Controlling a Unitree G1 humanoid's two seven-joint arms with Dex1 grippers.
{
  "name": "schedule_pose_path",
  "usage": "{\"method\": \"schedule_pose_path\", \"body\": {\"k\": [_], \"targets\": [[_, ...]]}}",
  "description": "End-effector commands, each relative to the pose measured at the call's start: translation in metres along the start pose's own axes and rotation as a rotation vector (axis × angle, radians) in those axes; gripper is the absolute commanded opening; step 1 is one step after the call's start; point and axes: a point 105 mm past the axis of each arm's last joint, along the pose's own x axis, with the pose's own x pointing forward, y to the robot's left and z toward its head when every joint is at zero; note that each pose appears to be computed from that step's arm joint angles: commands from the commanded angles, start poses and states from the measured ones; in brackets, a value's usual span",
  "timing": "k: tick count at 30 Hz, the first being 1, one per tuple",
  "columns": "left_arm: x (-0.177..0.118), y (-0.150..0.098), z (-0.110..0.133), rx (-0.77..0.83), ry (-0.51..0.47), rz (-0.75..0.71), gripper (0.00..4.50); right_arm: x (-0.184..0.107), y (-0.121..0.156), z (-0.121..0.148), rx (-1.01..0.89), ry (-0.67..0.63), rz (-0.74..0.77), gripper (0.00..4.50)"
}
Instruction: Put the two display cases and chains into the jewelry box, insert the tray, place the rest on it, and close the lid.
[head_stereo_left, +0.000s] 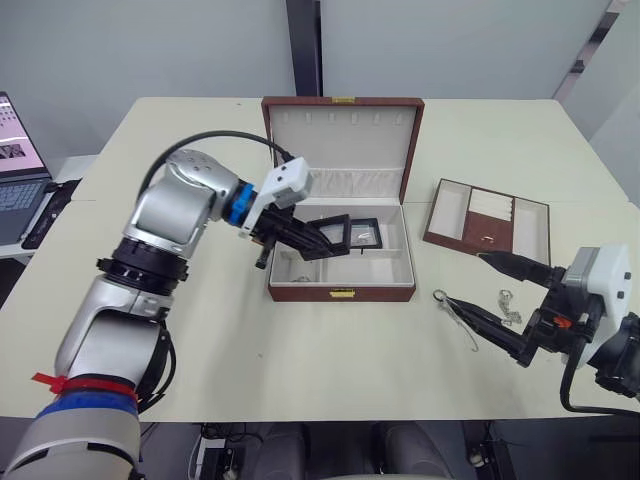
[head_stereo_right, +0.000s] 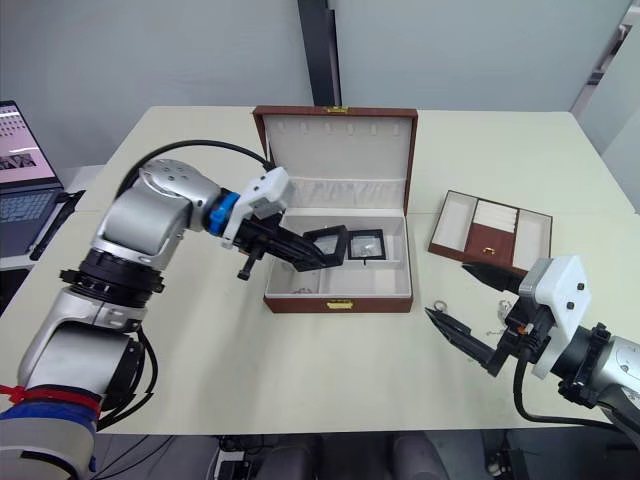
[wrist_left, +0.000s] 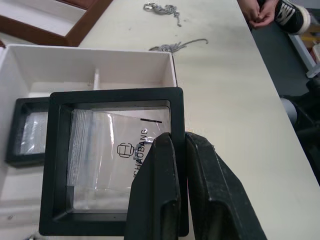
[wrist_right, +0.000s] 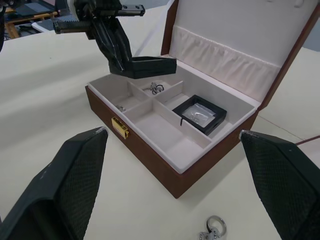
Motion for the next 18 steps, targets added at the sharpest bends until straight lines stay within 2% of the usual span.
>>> {"method": "schedule_pose_path", "body": {"k": [1, 6, 18], "targets": [[0.011, -0.001, 0.007, 0.047, -0.009, -0.014, 0.03, -0.003, 0.003, 0.011, -0.051, -0.036, -0.019, 4.5], [0.028, 0.008, -0.003, 0.054, -0.002, 0.019, 0.03, -0.007, 0.004, 0.009, -0.048, -0.029, -0.043, 4.5], [0.045, 0.007, -0.013, 0.036, -0.002, 0.007, 0.03, -0.008, 0.004, 0.008, -0.046, -0.018, -0.052, 4.5]]}}
